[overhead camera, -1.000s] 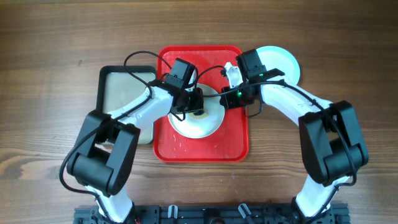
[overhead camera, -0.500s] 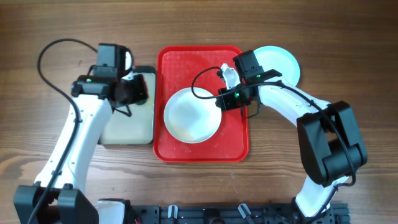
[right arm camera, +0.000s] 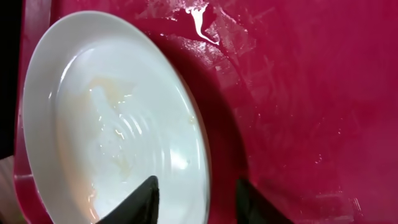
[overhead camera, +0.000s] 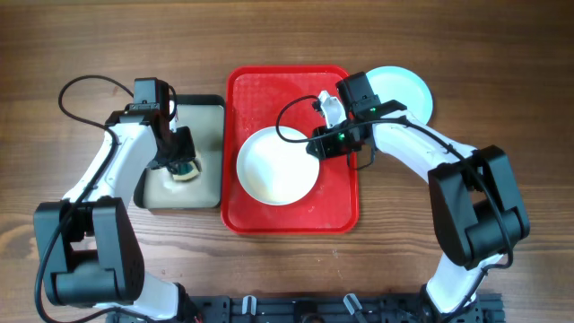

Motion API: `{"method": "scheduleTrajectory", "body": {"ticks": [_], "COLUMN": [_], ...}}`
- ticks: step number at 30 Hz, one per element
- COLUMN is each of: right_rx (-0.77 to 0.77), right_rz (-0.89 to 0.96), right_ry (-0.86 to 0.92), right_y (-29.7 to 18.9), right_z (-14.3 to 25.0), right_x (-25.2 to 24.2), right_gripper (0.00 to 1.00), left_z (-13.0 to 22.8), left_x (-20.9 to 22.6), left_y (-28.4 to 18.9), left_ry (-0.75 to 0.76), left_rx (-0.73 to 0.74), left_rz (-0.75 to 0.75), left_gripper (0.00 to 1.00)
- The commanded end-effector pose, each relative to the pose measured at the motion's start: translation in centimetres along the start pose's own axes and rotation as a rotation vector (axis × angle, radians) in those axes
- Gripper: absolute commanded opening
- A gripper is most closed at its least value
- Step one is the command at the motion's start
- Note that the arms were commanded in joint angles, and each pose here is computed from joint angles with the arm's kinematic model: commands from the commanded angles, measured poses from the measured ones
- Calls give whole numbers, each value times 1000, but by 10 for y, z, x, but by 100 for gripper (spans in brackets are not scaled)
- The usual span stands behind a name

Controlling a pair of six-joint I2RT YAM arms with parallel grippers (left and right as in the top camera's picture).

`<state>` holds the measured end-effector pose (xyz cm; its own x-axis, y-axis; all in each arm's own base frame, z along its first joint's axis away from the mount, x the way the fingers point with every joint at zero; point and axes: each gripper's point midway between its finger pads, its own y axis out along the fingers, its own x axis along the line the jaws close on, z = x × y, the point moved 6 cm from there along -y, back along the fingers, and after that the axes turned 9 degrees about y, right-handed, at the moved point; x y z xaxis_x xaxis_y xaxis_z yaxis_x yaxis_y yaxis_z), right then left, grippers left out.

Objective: Clean dirty plates on tray and stack at the side
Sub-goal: 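Return the sponge to the black tray with the left gripper, then lift the white plate by its rim with the right gripper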

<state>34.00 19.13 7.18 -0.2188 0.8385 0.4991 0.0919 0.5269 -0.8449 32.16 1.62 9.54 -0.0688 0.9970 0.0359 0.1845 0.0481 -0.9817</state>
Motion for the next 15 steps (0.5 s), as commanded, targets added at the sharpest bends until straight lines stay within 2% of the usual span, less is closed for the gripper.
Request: {"method": "scheduleTrajectory", "body": {"ticks": [1, 4, 6, 7, 8, 12, 14, 15], "right_rx": [12, 8, 21, 32, 40, 43, 44, 41], "right_rz": [10, 80, 85, 88, 89, 135, 147, 150], "right_ry": [38, 97, 102, 107, 107, 113, 112, 126], "right_y": [4, 4, 4, 5, 5, 11, 14, 14], "right_z": [3, 4, 6, 9, 10, 15, 17, 17], "right_x": [-2, -10, -11, -11, -11, -3, 1, 0], "right_gripper": [50, 52, 49, 47, 46, 46, 38, 29], "left_z": [-15, -49, -66, -69, -66, -55, -56, -56], "left_x": [0, -3, 5, 12, 26, 41, 41, 41], "left_y": [-20, -84, -144, -165, -191, -215, -214, -214], "left_ry": [-14, -88, -104, -118, -154, -193, -193, -193], "left_rx": [-67, -280, -473, -544, -634, -701, -697, -697], "left_rz": [19, 84, 86, 73, 19, -19, -19, -19], "left_gripper": [57, 64, 78, 92, 100, 100, 100, 100]}}
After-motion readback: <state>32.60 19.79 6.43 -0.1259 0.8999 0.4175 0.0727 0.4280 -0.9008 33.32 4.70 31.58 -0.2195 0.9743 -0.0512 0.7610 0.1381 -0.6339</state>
